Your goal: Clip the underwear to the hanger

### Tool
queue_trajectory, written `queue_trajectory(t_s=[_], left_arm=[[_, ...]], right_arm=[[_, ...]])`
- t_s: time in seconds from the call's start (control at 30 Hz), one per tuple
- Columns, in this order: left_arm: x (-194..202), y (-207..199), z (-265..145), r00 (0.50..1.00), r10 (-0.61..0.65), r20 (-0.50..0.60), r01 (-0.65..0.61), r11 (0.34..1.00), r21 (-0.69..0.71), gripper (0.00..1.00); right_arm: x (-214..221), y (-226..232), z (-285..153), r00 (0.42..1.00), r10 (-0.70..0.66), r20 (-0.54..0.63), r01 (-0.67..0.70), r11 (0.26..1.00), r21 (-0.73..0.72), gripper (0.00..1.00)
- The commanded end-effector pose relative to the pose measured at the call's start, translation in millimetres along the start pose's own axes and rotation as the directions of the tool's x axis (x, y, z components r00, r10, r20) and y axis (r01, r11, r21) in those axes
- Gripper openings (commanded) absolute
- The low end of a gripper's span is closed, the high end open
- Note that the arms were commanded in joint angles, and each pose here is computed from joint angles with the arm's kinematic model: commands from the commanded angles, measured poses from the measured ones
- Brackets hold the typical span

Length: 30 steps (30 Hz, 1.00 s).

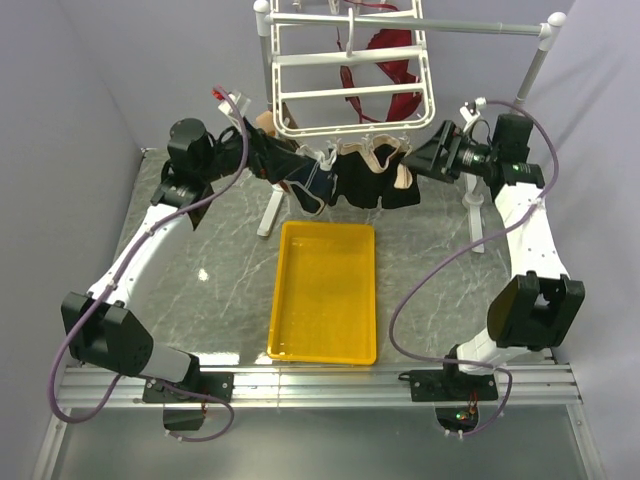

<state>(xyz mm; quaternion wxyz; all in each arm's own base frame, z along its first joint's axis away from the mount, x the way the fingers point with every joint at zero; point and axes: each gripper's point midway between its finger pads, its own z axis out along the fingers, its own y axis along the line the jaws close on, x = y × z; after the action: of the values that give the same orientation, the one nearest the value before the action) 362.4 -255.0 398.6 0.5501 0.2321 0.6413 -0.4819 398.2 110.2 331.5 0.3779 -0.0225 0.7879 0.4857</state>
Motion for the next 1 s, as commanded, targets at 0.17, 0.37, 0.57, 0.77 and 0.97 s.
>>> queue_trajectory(t_s=[0.17,0.37,0.57,0.77,0.97], left_arm=[[-18,32,-50,0.99,0.056,-0.132,-0.09,0.959,-0.268,0.99],[-14,68,-86,0.986,0.04,-0.159,-0.115,0.862,-0.495,0.99],[17,92,-117,0.98,0.012,-0.198,-0.137,0.763,-0.632,0.99],[87,111,-137,0.963,-0.11,-0.246,-0.095,0.718,-0.69,0.99],[105,114,-151,0.965,-0.112,-0.237,-0.098,0.686,-0.721,0.99]], right_arm=[[8,1,-56,0.966,-0.258,0.033,0.244,0.943,0.226,1.0],[21,-6,-74,0.942,-0.334,0.03,0.308,0.899,0.311,1.0],[36,-14,-89,0.895,-0.438,0.078,0.372,0.833,0.41,1.0],[74,-23,-89,0.881,-0.466,0.077,0.394,0.815,0.425,1.0],[109,-39,-88,0.857,-0.514,0.043,0.439,0.77,0.463,1.0]])
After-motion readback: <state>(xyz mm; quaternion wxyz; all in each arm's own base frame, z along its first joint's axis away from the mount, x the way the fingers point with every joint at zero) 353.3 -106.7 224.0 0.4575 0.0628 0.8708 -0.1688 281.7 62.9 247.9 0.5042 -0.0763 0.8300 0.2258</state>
